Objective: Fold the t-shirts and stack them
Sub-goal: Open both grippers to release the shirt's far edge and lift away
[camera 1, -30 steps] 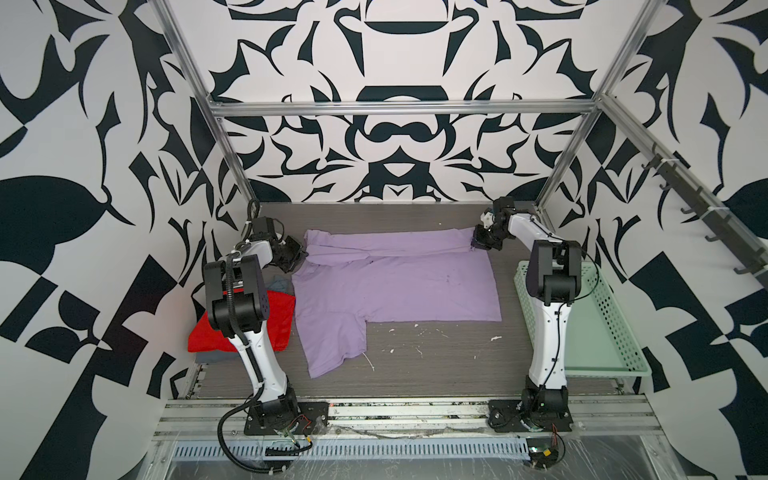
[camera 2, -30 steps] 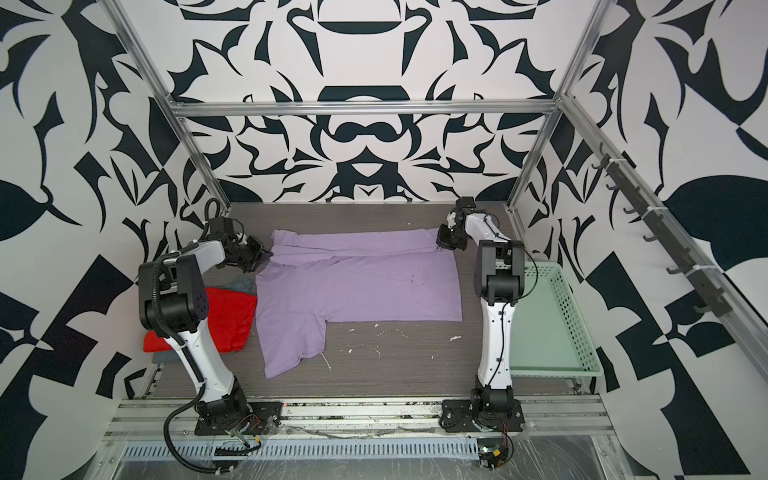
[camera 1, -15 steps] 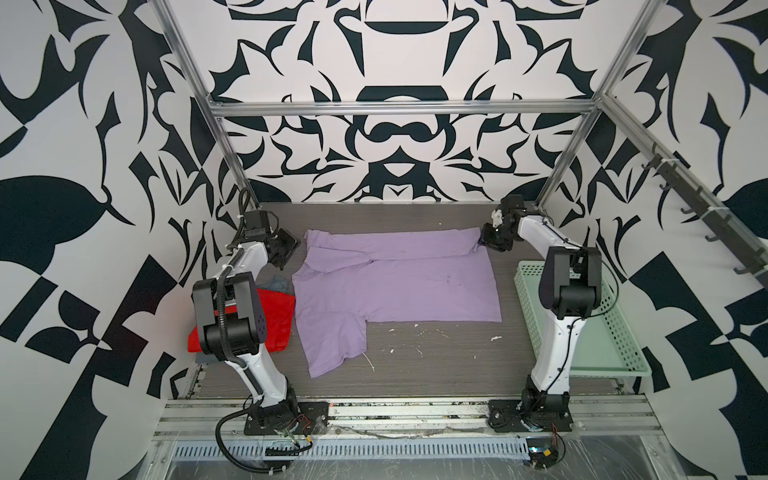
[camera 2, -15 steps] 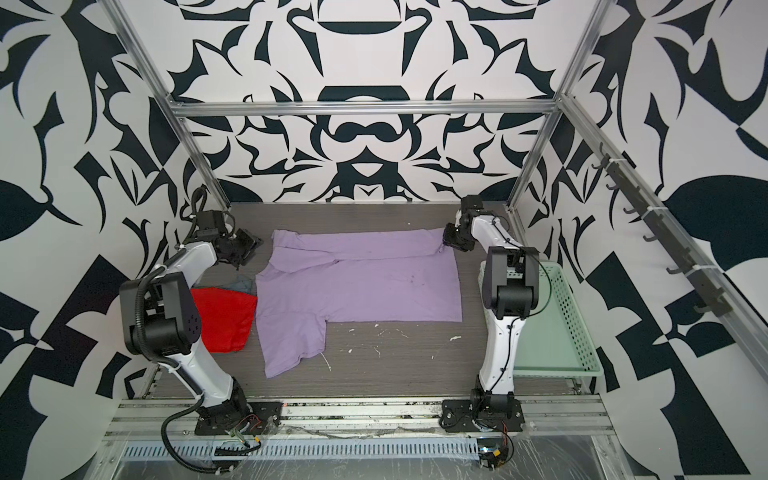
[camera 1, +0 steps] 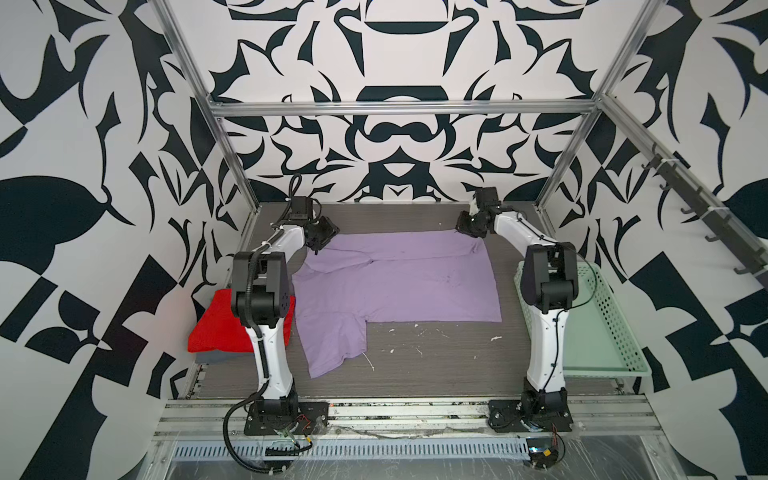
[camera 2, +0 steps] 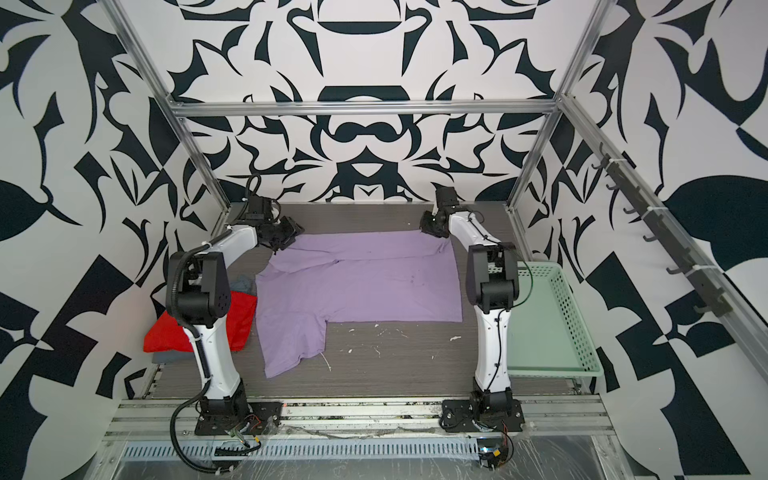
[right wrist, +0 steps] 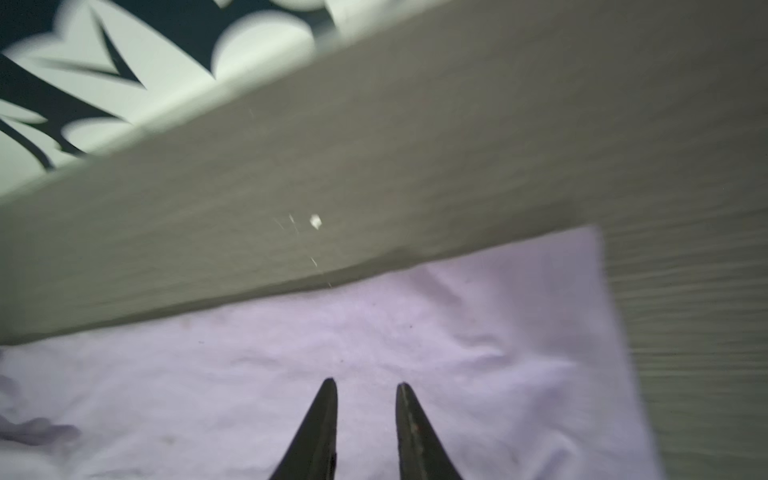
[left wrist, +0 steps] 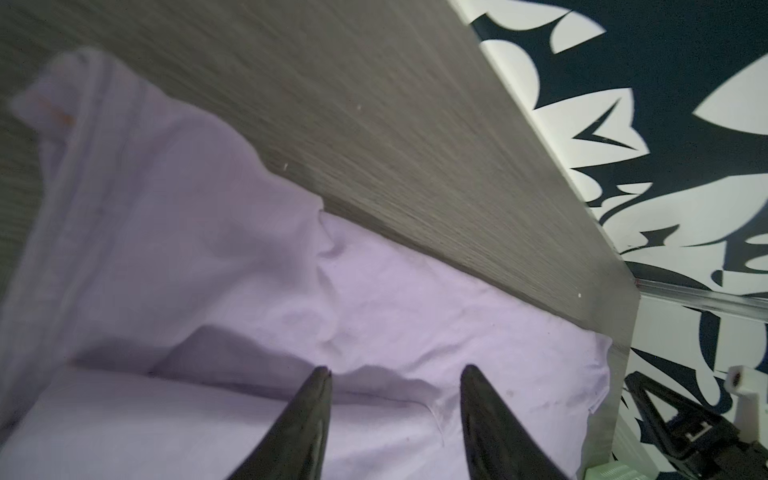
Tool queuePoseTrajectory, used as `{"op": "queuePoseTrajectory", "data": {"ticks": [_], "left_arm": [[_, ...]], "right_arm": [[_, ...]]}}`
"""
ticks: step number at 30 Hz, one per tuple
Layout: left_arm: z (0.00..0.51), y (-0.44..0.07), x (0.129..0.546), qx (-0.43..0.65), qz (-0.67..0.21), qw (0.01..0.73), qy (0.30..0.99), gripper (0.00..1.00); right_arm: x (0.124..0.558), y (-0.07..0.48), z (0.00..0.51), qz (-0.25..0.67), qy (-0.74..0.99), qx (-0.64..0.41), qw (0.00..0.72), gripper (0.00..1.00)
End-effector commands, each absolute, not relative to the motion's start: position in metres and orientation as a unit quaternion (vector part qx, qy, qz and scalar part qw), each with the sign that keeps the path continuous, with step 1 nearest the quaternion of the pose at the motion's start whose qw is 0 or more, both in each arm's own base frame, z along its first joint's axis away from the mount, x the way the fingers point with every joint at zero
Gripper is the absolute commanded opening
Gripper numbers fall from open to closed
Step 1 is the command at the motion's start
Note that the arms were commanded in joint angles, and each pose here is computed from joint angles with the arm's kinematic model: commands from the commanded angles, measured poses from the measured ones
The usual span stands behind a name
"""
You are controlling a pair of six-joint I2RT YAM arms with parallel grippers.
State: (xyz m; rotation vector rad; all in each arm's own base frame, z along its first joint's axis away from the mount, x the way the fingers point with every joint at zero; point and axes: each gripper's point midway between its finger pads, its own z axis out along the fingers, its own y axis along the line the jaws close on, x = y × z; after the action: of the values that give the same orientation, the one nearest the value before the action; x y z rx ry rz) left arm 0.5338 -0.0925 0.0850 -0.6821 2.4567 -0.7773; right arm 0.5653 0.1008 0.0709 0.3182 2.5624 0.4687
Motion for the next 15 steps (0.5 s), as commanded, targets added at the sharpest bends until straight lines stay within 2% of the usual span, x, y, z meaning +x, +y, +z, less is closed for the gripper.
{"op": "queuePoseTrajectory", "data": {"ticks": [1, 10, 15], "left_arm": [[0.076, -0.094, 0.540, -0.262, -0.299, 0.235, 0.887, 0.54], [0.024, -0.070, 0.531, -0.299, -0.247, 0.208, 0.898, 0.54], [0.010, -0.065, 0.548, -0.309, -0.255, 0.206, 0.893, 0.54]], "right_arm": [[0.568, 0.093, 0.075, 0.172, 0.939, 0.143, 0.262, 0.29], [0.541, 0.061, 0.020, 0.106, 0.958, 0.169, 0.207, 0.28], [0.551, 0.050, 0.006, 0.102, 0.956, 0.188, 0.201, 0.28]]}}
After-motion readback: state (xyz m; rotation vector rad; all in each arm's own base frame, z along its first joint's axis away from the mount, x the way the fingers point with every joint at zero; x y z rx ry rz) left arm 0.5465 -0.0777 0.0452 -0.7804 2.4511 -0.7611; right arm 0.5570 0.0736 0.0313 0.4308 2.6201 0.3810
